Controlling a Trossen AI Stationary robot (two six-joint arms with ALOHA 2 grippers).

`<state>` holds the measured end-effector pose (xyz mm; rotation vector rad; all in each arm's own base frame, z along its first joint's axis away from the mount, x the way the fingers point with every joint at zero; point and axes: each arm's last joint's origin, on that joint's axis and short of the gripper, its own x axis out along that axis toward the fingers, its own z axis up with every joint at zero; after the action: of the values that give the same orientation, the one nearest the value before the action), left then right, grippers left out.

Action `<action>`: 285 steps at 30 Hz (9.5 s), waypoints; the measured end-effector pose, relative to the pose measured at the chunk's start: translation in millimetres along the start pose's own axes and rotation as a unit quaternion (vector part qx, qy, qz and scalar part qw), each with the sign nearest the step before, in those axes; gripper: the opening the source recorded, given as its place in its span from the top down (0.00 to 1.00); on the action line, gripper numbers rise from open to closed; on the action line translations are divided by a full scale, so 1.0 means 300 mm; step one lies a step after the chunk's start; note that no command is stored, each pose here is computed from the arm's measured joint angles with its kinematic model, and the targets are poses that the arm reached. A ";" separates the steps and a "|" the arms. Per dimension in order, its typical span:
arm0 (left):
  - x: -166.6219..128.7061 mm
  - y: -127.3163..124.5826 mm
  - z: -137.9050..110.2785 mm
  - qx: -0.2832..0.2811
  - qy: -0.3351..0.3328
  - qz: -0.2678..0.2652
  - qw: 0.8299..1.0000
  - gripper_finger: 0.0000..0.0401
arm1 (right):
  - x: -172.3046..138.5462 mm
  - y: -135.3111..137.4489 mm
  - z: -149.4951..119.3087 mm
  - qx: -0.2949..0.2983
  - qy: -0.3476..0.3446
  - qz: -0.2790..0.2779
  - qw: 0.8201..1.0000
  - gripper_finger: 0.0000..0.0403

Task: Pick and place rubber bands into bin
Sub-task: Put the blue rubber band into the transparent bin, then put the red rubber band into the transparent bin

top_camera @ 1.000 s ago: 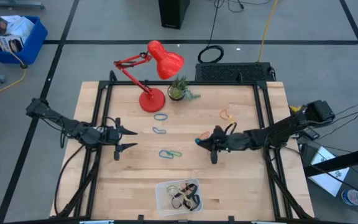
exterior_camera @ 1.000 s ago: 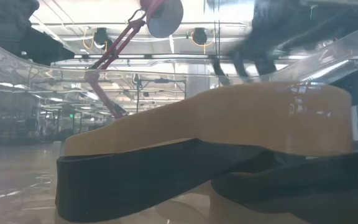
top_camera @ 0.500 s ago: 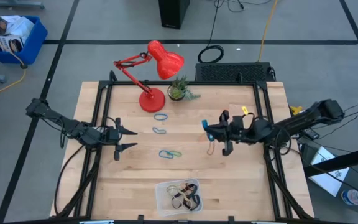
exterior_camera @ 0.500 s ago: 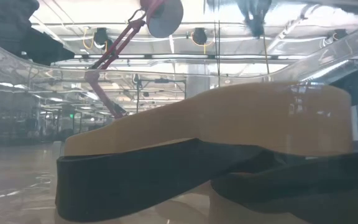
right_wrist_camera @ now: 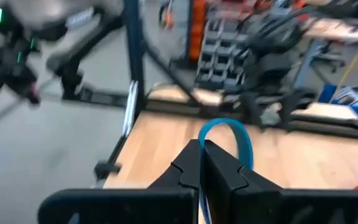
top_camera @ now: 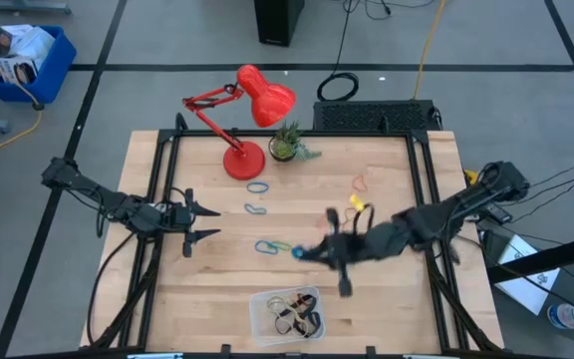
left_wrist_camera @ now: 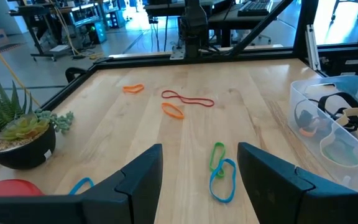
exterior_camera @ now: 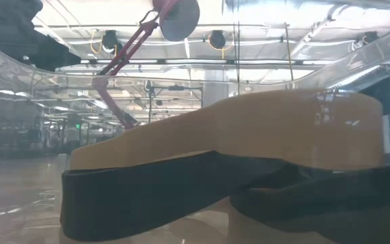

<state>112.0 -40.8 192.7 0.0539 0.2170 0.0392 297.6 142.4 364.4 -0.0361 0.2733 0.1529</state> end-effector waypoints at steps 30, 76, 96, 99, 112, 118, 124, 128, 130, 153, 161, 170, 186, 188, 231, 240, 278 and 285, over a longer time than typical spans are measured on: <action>0.000 0.000 0.000 -0.063 0.000 -0.001 0.998 0.47 | 0.396 0.267 -0.434 0.023 0.287 0.051 0.956 0.99; 0.000 0.000 -0.001 -0.019 0.001 0.000 1.000 0.47 | -0.068 0.050 -0.042 -0.087 0.206 -0.055 0.973 0.67; 0.000 0.000 0.000 0.002 0.000 0.000 1.000 0.47 | 0.037 -0.206 -0.615 0.102 0.368 -0.104 0.918 0.72; 0.000 0.000 0.000 0.002 0.000 0.000 1.000 0.47 | 0.027 -0.219 -0.683 0.131 0.370 -0.100 0.914 0.74; 0.000 0.000 0.000 0.033 0.000 0.000 0.999 0.47 | -0.007 -0.225 -0.822 0.145 0.346 -0.099 0.921 0.80; 0.000 0.000 0.000 0.033 0.000 0.000 0.999 0.47 | -0.004 -0.227 -0.831 0.124 0.343 -0.106 0.925 0.82; 0.000 0.000 0.000 0.032 0.000 0.000 0.999 0.47 | 0.007 -0.229 -0.856 0.109 0.356 -0.117 0.921 0.85; 0.000 0.000 0.000 0.029 0.000 0.000 1.000 0.47 | 0.011 -0.226 -0.860 0.111 0.358 -0.112 0.920 0.85; 0.000 0.000 -0.001 0.029 0.001 0.000 1.000 0.47 | 0.011 -0.225 -0.860 0.111 0.358 -0.112 0.920 0.85; 0.000 0.000 0.000 0.028 0.001 0.000 1.000 0.47 | 0.020 -0.216 -0.855 0.172 0.340 -0.107 0.918 0.85; 0.000 0.000 0.000 0.028 0.001 0.000 1.000 0.47 | 0.020 -0.216 -0.855 0.172 0.341 -0.105 0.918 0.85; 0.000 0.000 0.000 0.028 0.001 0.000 1.000 0.47 | 0.019 -0.216 -0.857 0.140 0.348 -0.093 0.922 0.85; 0.000 0.000 0.000 0.029 0.001 0.000 1.000 0.47 | 0.018 -0.216 -0.857 0.143 0.348 -0.095 0.922 0.85; 0.000 0.000 0.000 0.029 0.001 0.000 1.000 0.47 | 0.018 -0.216 -0.857 0.143 0.347 -0.095 0.922 0.85; 0.000 0.000 0.000 0.028 0.001 0.000 1.000 0.47 | 0.021 -0.222 -0.855 0.240 0.333 -0.128 0.903 0.85; 0.000 0.000 0.000 0.029 0.001 0.000 1.000 0.47 | 0.025 -0.250 -0.852 0.321 0.340 -0.108 0.877 0.85; 0.000 0.000 0.000 0.028 0.001 0.000 1.000 0.47 | 0.040 -0.289 -0.840 0.367 0.325 -0.064 0.869 0.70; 0.000 0.000 0.000 0.028 0.001 0.000 1.000 0.47 | 0.041 -0.289 -0.839 0.365 0.323 -0.065 0.871 0.70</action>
<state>112.0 -40.8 192.6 0.1107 0.2193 0.0336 255.7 44.3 120.2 0.6613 0.9847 -0.1133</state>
